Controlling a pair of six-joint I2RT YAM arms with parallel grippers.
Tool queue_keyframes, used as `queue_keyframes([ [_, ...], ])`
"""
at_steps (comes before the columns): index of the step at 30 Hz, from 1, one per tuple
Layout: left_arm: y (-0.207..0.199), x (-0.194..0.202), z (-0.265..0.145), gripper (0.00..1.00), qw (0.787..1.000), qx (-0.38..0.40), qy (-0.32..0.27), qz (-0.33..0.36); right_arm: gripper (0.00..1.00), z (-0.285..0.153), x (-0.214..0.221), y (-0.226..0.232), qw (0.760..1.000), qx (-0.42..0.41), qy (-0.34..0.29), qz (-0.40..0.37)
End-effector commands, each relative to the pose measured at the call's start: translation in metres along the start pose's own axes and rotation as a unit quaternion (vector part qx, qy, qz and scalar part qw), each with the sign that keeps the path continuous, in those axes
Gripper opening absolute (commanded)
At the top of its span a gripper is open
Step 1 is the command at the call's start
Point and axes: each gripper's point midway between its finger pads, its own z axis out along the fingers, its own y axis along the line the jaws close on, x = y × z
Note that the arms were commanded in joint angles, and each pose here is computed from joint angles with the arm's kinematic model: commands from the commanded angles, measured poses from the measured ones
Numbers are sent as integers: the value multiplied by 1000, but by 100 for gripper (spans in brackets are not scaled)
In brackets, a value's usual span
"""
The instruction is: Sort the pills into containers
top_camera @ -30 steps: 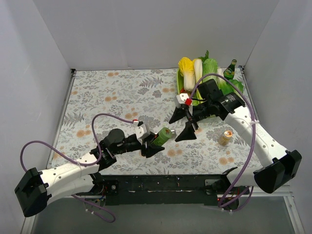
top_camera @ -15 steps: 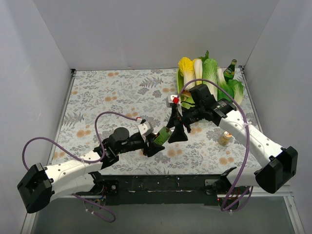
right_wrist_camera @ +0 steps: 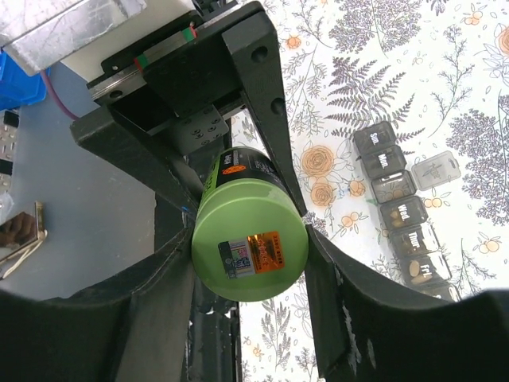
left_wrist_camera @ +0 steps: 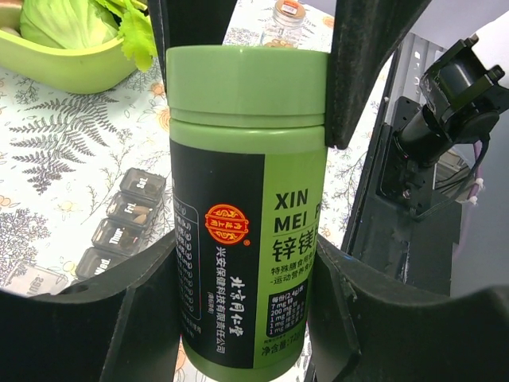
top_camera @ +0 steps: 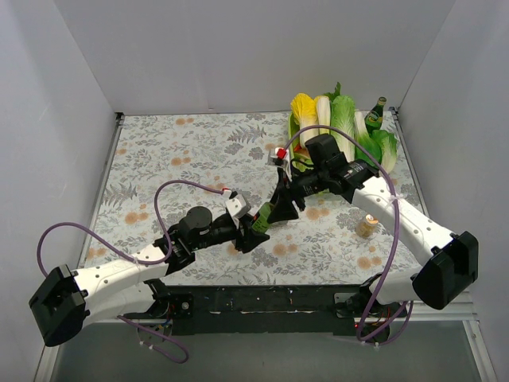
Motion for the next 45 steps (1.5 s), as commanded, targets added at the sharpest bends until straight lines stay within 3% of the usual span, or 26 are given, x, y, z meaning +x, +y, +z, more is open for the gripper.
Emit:
queue_keyframes([
  [1, -12, -22, -1, 0, 999, 31, -26, 27, 23, -1, -7, 23, 998, -62, -9, -30],
  [4, -23, -21, -6, 0, 997, 64, -22, 45, 17, -5, -10, 45, 985, -124, -18, -119],
  [8, -48, -21, -16, 0, 989, 133, -16, 64, 16, -5, 12, 82, 936, -185, 4, -298],
  [9, -51, -20, -18, 0, 988, 142, -10, 64, 16, -2, 14, 80, 914, -183, 2, -361],
  [12, -59, -14, -20, 0, 984, 167, 8, 57, 18, 4, 24, 71, 899, -165, 32, -404],
  [14, -59, -12, -21, 0, 985, 166, 13, 53, 18, 5, 25, 65, 906, -153, 42, -392],
  [17, -51, -11, -21, 0, 989, 141, 6, 49, 42, 7, 16, 65, 928, -136, 34, -345],
  [18, -47, -12, -20, 0, 991, 127, 0, 47, 57, 7, 15, 66, 934, -133, 34, -331],
  [21, -42, -13, -21, 0, 993, 109, -10, 44, 77, 0, 10, 68, 953, -127, 18, -273],
  [24, -35, -12, -19, 0, 995, 89, -12, 41, 87, -11, -4, 68, 968, -114, -23, -224],
  [29, -21, -13, -13, 0, 998, 51, -16, 24, 85, -18, -21, 45, 981, -66, -66, -170],
  [30, -19, -14, -11, 0, 999, 45, -18, 22, 84, -17, -22, 44, 991, -59, -69, -103],
  [33, -11, -15, -7, 0, 999, 24, -21, 9, 83, -11, -17, 25, 997, -16, -77, -27],
  [41, 0, -16, 5, 0, 1000, -6, -15, -5, 83, -6, -12, 3, 996, 39, -81, 15],
  [45, 2, -17, 8, 0, 1000, -10, -13, -6, 78, -3, -12, -5, 995, 49, -80, 41],
])
